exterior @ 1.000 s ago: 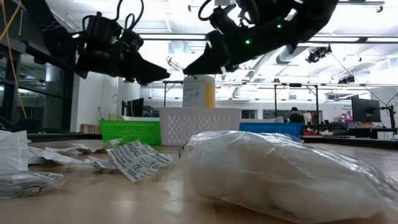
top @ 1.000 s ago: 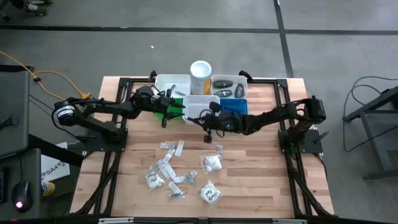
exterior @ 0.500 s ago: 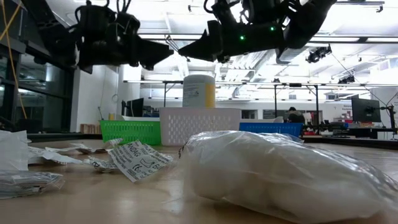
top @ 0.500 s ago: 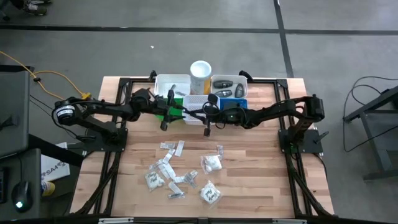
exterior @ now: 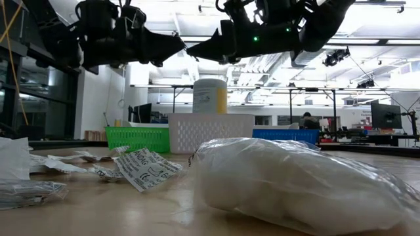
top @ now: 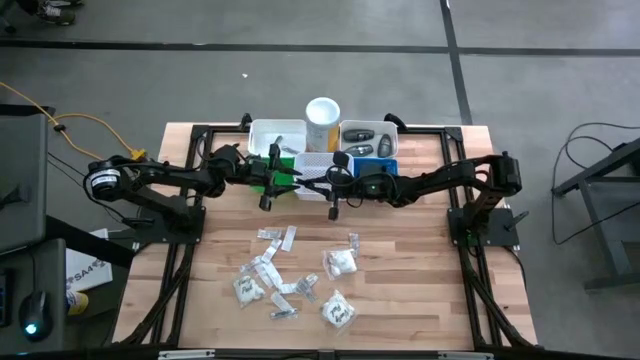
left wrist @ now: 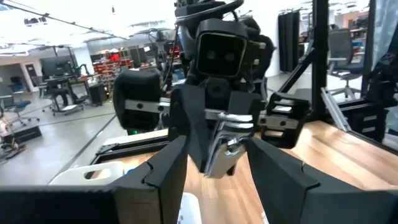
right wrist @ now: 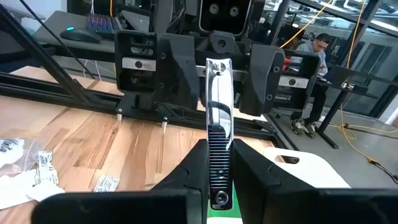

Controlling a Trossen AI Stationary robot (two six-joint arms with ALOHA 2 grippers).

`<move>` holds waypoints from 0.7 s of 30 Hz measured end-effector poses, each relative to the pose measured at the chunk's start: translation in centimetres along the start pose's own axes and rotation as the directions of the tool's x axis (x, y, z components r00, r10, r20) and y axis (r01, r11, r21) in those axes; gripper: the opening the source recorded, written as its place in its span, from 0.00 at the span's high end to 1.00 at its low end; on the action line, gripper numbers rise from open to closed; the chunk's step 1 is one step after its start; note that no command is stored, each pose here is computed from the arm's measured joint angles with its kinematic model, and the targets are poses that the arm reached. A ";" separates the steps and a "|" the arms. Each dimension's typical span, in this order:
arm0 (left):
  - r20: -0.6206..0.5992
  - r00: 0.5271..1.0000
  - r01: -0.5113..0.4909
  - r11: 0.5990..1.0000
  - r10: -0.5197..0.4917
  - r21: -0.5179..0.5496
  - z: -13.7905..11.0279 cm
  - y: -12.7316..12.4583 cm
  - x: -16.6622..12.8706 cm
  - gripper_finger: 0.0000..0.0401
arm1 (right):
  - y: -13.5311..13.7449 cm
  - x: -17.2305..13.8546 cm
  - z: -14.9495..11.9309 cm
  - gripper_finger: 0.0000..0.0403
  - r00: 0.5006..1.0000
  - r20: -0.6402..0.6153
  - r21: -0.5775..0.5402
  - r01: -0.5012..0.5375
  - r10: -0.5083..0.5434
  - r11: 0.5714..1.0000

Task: Pick & Place Travel size toiletries
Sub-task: Put the silver nail cutter into the top left white bin

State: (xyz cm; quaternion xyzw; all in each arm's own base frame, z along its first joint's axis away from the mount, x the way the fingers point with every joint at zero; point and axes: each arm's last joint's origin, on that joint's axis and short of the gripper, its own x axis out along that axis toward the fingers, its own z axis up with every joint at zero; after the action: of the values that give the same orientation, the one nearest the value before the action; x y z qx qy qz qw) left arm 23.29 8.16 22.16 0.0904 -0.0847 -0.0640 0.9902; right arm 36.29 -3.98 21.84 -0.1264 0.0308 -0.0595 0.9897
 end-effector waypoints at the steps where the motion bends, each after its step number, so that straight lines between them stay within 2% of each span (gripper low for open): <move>1: 0.002 1.000 0.007 1.000 -0.007 0.000 0.0 -0.1 0.1 0.58 | 0.0 0.0 0.0 0.90 1.000 0.000 0.000 0.003 -0.003 1.000; 12: 0.031 0.999 0.040 0.999 -0.040 0.013 1.0 -0.6 1.1 0.59 | 0.0 0.0 0.1 0.90 1.000 0.017 -0.003 0.007 -0.007 1.000; 21: -0.010 1.000 0.026 1.000 -0.026 -0.009 0.5 -0.5 1.1 0.75 | 0.0 0.0 0.2 0.90 0.999 0.031 -0.008 0.010 -0.009 1.000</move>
State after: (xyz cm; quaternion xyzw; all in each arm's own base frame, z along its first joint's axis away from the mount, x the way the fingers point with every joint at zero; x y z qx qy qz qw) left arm 24.21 7.40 22.77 0.0875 -0.0780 -0.0766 0.9902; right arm 36.35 -3.96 22.05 -0.1317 0.0149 -0.0620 0.9892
